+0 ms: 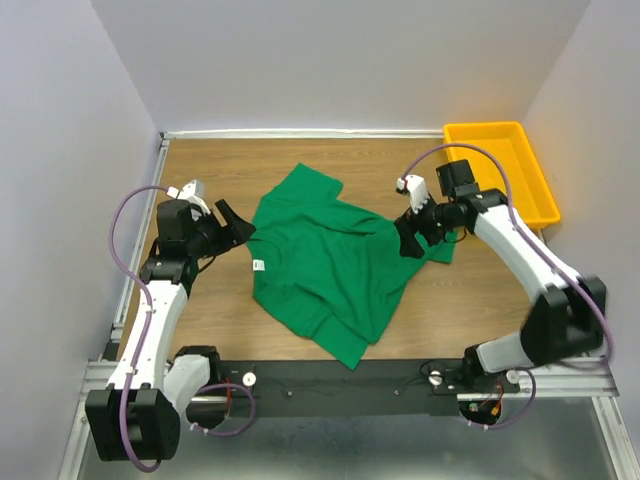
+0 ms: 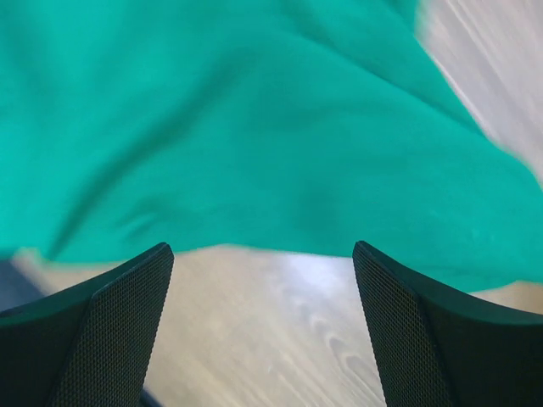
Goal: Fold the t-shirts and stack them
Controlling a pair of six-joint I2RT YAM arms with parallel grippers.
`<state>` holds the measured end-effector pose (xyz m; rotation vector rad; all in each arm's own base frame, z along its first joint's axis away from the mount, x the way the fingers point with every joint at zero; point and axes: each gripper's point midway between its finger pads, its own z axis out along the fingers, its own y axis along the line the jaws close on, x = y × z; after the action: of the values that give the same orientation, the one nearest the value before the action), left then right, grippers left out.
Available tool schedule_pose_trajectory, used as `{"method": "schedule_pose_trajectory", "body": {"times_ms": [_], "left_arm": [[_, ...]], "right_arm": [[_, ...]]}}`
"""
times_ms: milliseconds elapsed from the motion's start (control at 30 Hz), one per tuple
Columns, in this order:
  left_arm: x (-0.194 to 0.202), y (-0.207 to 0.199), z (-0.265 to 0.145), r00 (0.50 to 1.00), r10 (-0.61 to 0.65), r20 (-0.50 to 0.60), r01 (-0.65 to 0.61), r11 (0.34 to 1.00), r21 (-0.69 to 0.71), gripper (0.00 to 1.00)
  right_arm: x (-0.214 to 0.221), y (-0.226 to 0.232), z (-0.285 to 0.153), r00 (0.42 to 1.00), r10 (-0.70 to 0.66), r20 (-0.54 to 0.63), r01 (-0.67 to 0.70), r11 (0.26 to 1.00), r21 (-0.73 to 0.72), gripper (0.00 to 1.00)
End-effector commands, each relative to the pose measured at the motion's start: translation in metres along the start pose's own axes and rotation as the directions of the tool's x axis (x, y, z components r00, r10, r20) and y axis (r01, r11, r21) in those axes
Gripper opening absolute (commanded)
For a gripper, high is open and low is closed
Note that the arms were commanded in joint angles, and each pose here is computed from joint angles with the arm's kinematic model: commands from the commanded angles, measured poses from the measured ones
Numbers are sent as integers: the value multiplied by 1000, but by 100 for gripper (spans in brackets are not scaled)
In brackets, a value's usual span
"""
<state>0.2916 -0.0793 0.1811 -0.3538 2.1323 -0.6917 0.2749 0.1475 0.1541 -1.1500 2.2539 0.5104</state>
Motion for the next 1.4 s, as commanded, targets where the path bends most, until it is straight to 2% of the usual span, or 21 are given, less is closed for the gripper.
{"method": "schedule_pose_trajectory", "body": {"times_ms": [0,133,267,333,400,567,667,700,733,833,1033,1133,1200,1367], "left_arm": [[-25,-27,-6,998,41,46,-45,995,87,81],[-2,-37,-8,998,56,-10,-54,987,150,80],[48,-60,-5,990,88,-111,-61,972,228,79],[86,-75,-7,973,130,-190,-72,956,283,78],[102,-88,-7,968,125,-216,-51,947,317,77],[157,-142,-14,919,273,-285,-125,887,445,77],[183,-167,1,866,394,-308,-218,851,477,77],[192,-190,-2,843,446,-299,-246,816,523,77],[213,-187,11,795,510,-328,-299,800,520,77],[246,-207,32,719,608,-338,-377,749,545,77],[290,-230,87,569,752,-334,-546,648,531,75],[306,-221,117,475,797,-373,-653,604,457,71],[310,-217,130,452,803,-389,-691,591,416,67],[303,-194,146,447,785,-429,-761,586,277,53]], "right_arm": [[29,-72,42,944,323,-73,-306,936,176,93],[41,-101,60,944,315,-102,-284,928,242,93],[44,-118,77,933,334,-133,-293,921,258,80],[34,-126,83,931,348,-112,-311,914,259,80],[24,-129,83,934,345,-89,-314,916,251,80],[6,-138,66,951,304,-50,-280,921,271,81],[24,-124,57,946,315,-76,-292,931,217,80],[30,-122,54,943,324,-80,-301,929,215,80],[37,-121,46,934,351,-74,-328,918,222,80],[58,-121,33,898,437,-55,-414,881,227,80],[58,-125,4,857,514,41,-509,831,225,81],[54,-121,2,842,536,63,-537,819,202,81],[52,-119,2,837,543,70,-545,817,189,81],[46,-115,0,835,544,85,-551,819,163,81]]}}
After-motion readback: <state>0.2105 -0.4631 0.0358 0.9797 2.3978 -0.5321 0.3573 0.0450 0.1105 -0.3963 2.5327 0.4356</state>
